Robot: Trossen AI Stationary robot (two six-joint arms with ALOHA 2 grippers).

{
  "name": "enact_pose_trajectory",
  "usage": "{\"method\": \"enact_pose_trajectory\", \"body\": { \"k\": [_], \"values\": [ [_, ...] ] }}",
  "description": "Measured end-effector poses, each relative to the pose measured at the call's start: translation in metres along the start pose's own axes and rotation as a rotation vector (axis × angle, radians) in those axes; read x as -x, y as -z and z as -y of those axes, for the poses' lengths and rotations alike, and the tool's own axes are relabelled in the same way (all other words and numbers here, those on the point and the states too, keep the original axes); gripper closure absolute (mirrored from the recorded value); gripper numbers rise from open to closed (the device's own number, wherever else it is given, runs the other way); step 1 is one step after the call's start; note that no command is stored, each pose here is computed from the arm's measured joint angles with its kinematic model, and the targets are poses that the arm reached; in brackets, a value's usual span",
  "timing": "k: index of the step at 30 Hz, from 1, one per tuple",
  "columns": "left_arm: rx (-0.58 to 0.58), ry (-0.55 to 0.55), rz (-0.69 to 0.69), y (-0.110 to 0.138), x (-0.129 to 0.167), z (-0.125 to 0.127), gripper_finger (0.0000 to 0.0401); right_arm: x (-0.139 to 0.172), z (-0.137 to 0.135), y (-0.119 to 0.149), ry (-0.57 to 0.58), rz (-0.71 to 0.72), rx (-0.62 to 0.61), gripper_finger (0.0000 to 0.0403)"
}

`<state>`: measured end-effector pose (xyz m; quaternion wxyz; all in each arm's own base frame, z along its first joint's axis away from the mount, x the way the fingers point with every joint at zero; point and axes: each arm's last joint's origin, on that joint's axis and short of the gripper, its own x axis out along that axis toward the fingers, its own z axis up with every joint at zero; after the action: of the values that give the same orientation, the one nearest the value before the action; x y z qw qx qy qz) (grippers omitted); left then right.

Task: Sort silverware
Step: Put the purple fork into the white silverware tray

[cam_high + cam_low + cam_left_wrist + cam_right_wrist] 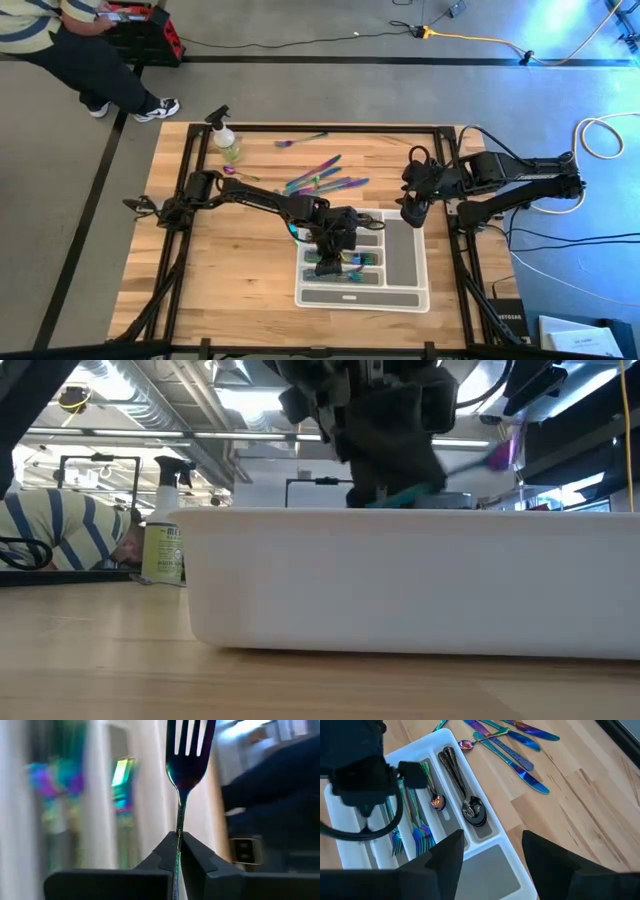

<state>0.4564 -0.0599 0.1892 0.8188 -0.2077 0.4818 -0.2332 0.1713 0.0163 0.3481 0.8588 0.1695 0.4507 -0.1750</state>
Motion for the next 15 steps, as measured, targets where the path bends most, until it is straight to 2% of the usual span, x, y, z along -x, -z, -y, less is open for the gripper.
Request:
{"method": "enact_pose_trajectory", "body": {
  "k": [2, 4, 9, 15],
  "values": [
    [0.005, -0.056, -0.023, 0.003, 0.000, -0.002, 0.0401, 0.000, 0.000, 0.000, -0.001, 0.001, 0.009, 0.0217],
    [-0.002, -0.068, -0.054, 0.007, 0.000, -0.003, 0.0401, 0.000, 0.000, 0.000, -0.001, 0.001, 0.013, 0.0217],
    [0.023, -0.061, -0.102, 0.012, -0.006, -0.007, 0.0401, 0.000, 0.000, 0.000, -0.001, 0.001, 0.013, 0.0217],
    [0.000, -0.030, -0.104, 0.013, -0.007, -0.005, 0.0401, 0.000, 0.000, 0.000, -0.001, 0.001, 0.014, 0.0217]
  ]
}}
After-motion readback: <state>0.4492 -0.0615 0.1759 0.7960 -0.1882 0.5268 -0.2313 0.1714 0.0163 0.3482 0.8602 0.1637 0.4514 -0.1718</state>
